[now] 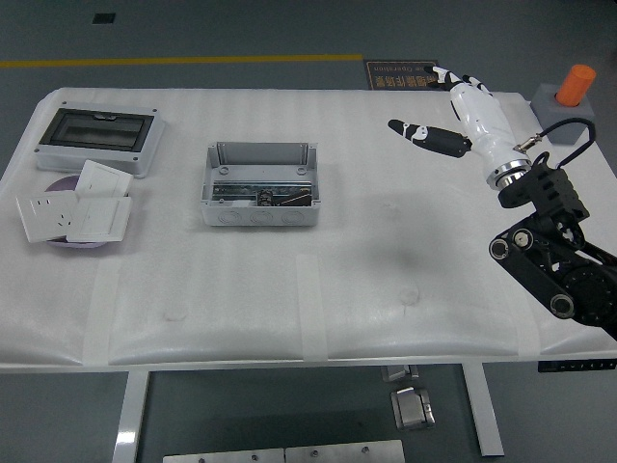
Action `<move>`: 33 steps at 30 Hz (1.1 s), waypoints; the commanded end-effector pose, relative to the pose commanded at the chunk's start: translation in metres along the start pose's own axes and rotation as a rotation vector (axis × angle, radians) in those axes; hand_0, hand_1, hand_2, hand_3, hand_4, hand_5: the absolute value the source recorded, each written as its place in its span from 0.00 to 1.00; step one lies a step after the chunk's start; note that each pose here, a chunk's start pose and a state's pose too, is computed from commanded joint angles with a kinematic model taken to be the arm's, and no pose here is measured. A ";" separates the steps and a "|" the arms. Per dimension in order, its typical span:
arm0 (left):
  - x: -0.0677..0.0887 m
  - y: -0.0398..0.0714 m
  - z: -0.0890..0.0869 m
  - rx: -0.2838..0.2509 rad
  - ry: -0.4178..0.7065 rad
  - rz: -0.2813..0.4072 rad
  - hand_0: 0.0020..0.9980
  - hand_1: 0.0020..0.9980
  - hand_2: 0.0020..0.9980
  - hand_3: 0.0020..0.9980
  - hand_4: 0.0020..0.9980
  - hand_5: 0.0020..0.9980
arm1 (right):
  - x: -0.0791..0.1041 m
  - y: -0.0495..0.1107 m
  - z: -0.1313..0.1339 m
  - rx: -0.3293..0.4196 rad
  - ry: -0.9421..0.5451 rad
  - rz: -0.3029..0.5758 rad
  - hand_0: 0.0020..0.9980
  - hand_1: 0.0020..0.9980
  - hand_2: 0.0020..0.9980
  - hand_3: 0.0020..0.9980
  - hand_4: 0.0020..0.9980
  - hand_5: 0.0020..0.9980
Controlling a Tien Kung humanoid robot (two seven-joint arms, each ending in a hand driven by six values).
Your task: Pick up the battery,place it into the box
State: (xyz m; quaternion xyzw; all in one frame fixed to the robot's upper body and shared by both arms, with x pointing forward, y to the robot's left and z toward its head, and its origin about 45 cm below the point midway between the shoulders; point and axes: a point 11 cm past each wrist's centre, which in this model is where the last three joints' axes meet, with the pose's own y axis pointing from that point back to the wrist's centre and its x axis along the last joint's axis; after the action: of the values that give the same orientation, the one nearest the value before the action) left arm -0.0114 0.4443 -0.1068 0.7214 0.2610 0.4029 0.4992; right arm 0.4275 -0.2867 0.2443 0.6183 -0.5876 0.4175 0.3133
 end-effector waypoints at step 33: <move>-0.007 0.000 -0.008 0.023 -0.033 -0.006 0.60 0.62 0.45 0.61 0.47 0.52 | -0.013 0.058 0.025 -0.081 -0.384 0.028 0.76 0.70 0.73 0.79 0.98 0.63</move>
State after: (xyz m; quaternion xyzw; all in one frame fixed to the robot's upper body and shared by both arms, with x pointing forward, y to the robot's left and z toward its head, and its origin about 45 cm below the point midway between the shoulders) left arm -0.0224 0.4429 -0.1075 0.7328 0.2598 0.3864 0.4962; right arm 0.3740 -0.3086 0.2152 0.6652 -0.6614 0.2722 0.2144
